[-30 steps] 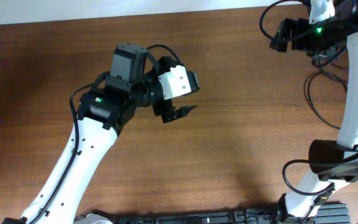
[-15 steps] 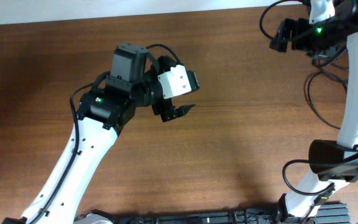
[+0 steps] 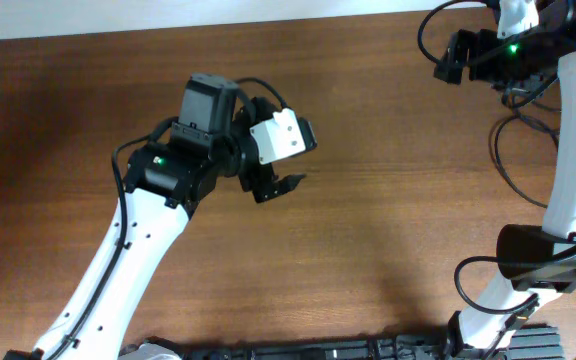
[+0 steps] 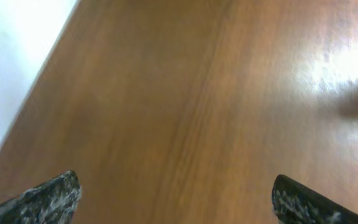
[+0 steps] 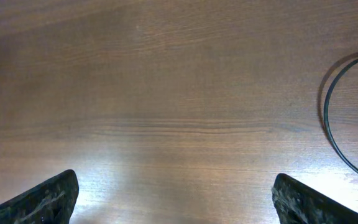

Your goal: Untangle cables

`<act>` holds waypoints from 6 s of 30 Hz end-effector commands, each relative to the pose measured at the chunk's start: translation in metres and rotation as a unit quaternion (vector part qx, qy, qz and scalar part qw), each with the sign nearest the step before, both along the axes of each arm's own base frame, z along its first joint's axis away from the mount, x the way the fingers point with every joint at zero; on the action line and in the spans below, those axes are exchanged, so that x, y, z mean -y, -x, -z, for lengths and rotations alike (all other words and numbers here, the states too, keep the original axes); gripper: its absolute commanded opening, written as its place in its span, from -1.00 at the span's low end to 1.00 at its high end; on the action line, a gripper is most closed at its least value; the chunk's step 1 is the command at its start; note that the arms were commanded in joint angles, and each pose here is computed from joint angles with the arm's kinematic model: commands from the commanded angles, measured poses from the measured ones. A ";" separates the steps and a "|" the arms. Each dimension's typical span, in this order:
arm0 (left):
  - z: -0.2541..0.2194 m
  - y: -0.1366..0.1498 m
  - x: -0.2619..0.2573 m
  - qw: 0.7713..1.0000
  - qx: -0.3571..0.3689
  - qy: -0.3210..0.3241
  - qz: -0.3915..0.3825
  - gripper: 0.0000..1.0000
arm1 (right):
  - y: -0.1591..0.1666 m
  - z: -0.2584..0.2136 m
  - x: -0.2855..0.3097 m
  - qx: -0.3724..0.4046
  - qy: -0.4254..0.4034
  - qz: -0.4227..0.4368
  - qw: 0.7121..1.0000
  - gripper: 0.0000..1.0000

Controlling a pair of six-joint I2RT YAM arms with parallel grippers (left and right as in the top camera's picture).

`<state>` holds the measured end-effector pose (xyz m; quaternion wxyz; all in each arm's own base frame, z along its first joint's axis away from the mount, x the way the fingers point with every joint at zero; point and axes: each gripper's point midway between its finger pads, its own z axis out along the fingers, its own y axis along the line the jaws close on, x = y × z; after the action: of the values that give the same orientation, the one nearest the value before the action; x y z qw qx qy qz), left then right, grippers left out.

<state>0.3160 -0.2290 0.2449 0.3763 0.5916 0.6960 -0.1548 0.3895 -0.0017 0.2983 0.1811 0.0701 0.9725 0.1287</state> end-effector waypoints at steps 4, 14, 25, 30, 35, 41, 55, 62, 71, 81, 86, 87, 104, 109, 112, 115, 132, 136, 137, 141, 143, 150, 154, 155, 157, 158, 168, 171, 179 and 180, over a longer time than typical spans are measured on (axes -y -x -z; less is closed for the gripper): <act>0.029 0.009 -0.011 0.999 -0.025 -0.030 -0.008 0.98 | 0.003 -0.006 -0.004 0.010 -0.001 -0.009 1.000 0.97; 0.082 0.012 -0.027 0.999 0.014 0.025 -0.014 0.98 | 0.003 -0.006 -0.004 0.009 -0.001 -0.008 1.000 0.97; 0.084 0.038 -0.080 0.984 0.107 0.124 -0.068 0.98 | 0.003 -0.006 -0.004 0.010 -0.001 -0.008 1.000 0.97; 0.060 0.043 -0.102 0.969 0.166 0.147 -0.112 0.99 | 0.003 -0.006 -0.004 0.010 -0.001 -0.008 1.000 0.97; 0.049 0.043 -0.126 0.949 0.177 0.181 -0.190 0.98 | 0.003 -0.006 -0.004 0.010 -0.001 -0.008 1.000 0.98; 0.050 0.030 -0.171 0.884 0.160 0.233 -0.374 0.98 | 0.003 -0.006 -0.004 0.010 -0.001 -0.008 1.000 0.97; 0.075 0.052 -0.213 0.805 0.229 0.268 -0.477 0.98 | 0.003 -0.006 -0.004 0.010 -0.001 -0.009 1.000 0.97; 0.103 0.061 -0.234 0.784 0.196 0.231 -0.542 0.98 | 0.003 -0.006 -0.004 0.010 -0.001 -0.008 1.000 0.98; 0.100 0.069 -0.239 0.775 0.210 0.228 -0.550 0.98 | 0.003 -0.006 -0.004 0.010 -0.001 -0.008 1.000 0.97; 0.089 0.070 -0.236 0.774 0.227 0.243 -0.539 0.98 | 0.003 -0.006 -0.004 0.010 -0.001 -0.008 1.000 0.97; 0.089 0.070 -0.231 0.781 0.223 0.247 -0.528 0.98 | 0.003 -0.006 -0.004 0.010 -0.001 -0.008 1.000 0.97; 0.089 0.070 -0.231 0.781 0.223 0.247 -0.528 0.98 | 0.003 -0.006 -0.004 0.010 -0.001 -0.008 1.000 0.97; 0.089 0.070 -0.236 0.775 0.227 0.243 -0.538 0.98 | 0.003 -0.006 -0.004 0.010 -0.001 -0.008 1.000 0.97; 0.089 0.070 -0.235 0.775 0.228 0.242 -0.537 0.98 | 0.003 -0.006 -0.004 0.010 -0.001 -0.008 1.000 0.97; 0.089 0.070 -0.235 0.775 0.228 0.242 -0.537 0.98 | 0.003 -0.006 -0.004 0.010 -0.001 -0.009 1.000 0.97; 0.089 0.070 -0.235 0.775 0.228 0.242 -0.537 0.98 | 0.003 -0.006 -0.004 0.010 -0.001 -0.008 1.000 0.97; 0.089 0.070 -0.235 0.775 0.228 0.242 -0.537 0.98 | 0.003 -0.006 -0.004 0.010 -0.001 -0.009 1.000 0.97; 0.089 0.070 -0.235 0.775 0.228 0.242 -0.537 0.98 | 0.003 -0.006 -0.004 0.010 -0.001 -0.008 1.000 0.97; 0.089 0.070 -0.235 0.775 0.228 0.242 -0.537 0.98 | 0.003 -0.006 -0.004 0.010 -0.001 -0.008 1.000 0.97; 0.089 0.070 -0.235 0.775 0.228 0.242 -0.537 0.98 | 0.003 -0.006 -0.003 0.009 0.000 -0.008 1.000 0.97; 0.089 0.070 -0.235 0.775 0.228 0.242 -0.537 0.98 | 0.002 -0.005 -0.003 0.008 0.001 -0.008 1.000 0.98; 0.089 0.070 -0.235 0.775 0.228 0.242 -0.537 0.98 | -0.008 -0.006 0.001 0.025 0.013 -0.005 1.000 0.98; 0.089 0.070 -0.235 0.775 0.228 0.242 -0.537 0.98 | -0.015 -0.007 0.003 0.039 0.018 -0.006 0.999 0.97; 0.089 0.070 -0.235 0.775 0.228 0.242 -0.537 0.98 | -0.015 -0.007 0.002 0.038 0.017 -0.006 0.999 0.98; 0.089 0.070 -0.235 0.775 0.228 0.242 -0.537 0.98 | -0.012 -0.002 0.000 0.029 0.016 -0.008 0.999 0.97; 0.089 0.070 -0.235 0.775 0.228 0.242 -0.537 0.98 | -0.010 0.001 -0.002 0.023 0.016 -0.010 1.000 0.97; 0.089 0.070 -0.235 0.775 0.228 0.242 -0.537 0.98 | 0.009 0.061 -0.016 0.005 0.073 -0.033 0.997 0.97; 0.089 0.070 -0.235 0.775 0.228 0.242 -0.537 0.98 | 0.017 0.079 -0.018 0.024 0.074 -0.033 0.996 0.97; 0.089 0.070 -0.235 0.775 0.228 0.242 -0.537 0.98 | 0.026 0.145 -0.017 0.125 0.080 -0.024 0.989 0.97; 0.089 0.070 -0.235 0.775 0.228 0.242 -0.537 0.98 | 0.026 0.153 -0.017 0.139 0.080 -0.023 0.987 0.97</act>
<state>0.2463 0.0055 0.1563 0.6760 0.0317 0.7348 0.0468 0.3773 0.0164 0.1725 0.3058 0.0188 0.9493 0.0698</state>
